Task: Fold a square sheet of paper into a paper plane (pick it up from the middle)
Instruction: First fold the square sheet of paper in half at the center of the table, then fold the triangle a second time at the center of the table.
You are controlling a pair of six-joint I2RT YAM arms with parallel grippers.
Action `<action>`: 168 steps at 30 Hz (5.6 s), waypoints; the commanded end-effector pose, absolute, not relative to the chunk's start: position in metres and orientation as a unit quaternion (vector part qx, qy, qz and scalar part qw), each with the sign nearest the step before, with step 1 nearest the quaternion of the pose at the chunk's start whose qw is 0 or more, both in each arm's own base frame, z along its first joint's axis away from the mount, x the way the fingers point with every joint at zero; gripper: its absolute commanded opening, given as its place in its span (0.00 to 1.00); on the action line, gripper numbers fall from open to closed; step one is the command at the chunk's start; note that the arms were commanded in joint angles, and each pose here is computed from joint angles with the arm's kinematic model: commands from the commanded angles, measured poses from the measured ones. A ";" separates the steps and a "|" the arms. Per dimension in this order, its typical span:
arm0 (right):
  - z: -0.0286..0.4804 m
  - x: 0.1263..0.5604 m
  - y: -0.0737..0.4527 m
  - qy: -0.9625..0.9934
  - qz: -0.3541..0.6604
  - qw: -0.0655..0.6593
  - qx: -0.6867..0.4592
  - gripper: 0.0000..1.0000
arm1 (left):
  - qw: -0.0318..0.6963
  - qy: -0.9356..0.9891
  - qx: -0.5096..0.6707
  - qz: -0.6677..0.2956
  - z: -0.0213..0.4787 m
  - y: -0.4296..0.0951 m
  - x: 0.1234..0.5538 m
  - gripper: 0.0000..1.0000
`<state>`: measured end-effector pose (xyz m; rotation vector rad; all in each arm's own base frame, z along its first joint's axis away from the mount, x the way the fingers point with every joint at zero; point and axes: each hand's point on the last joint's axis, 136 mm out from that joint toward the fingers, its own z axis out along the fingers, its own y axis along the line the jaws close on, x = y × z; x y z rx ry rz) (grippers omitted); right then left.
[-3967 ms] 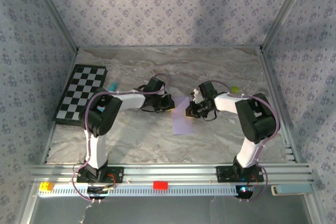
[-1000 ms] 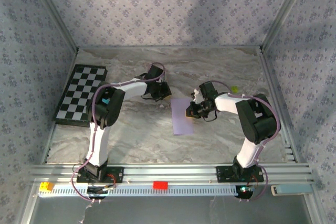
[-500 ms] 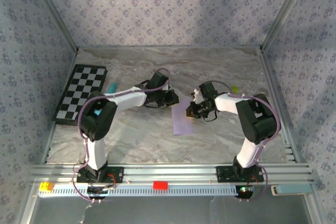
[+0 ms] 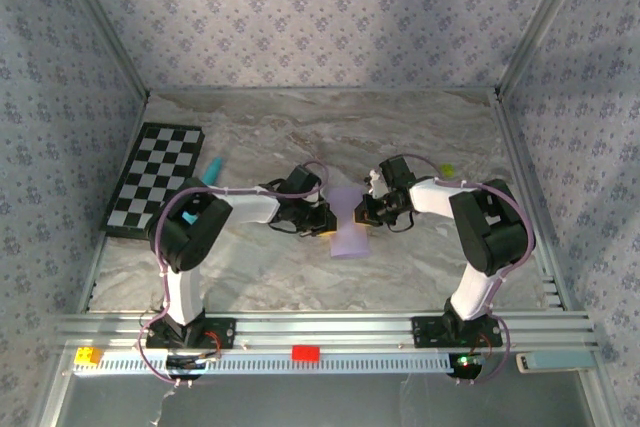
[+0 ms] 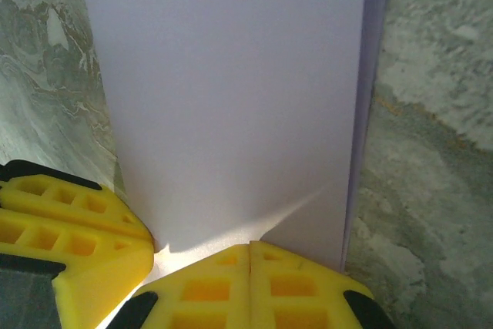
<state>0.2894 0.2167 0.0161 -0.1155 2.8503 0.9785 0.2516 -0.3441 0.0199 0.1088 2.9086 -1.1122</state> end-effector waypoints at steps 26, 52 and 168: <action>-0.027 0.247 0.177 0.973 0.232 -0.008 0.006 0.00 | -0.054 0.928 0.090 -0.358 0.012 -0.345 0.179 0.13; -0.025 0.248 0.181 0.971 0.237 -0.007 0.002 0.00 | 0.083 0.927 0.032 -0.364 0.070 -0.360 0.312 0.10; 0.032 0.208 0.190 0.936 0.327 0.034 0.123 0.51 | 0.062 0.938 0.002 -0.341 0.001 -0.341 0.339 0.18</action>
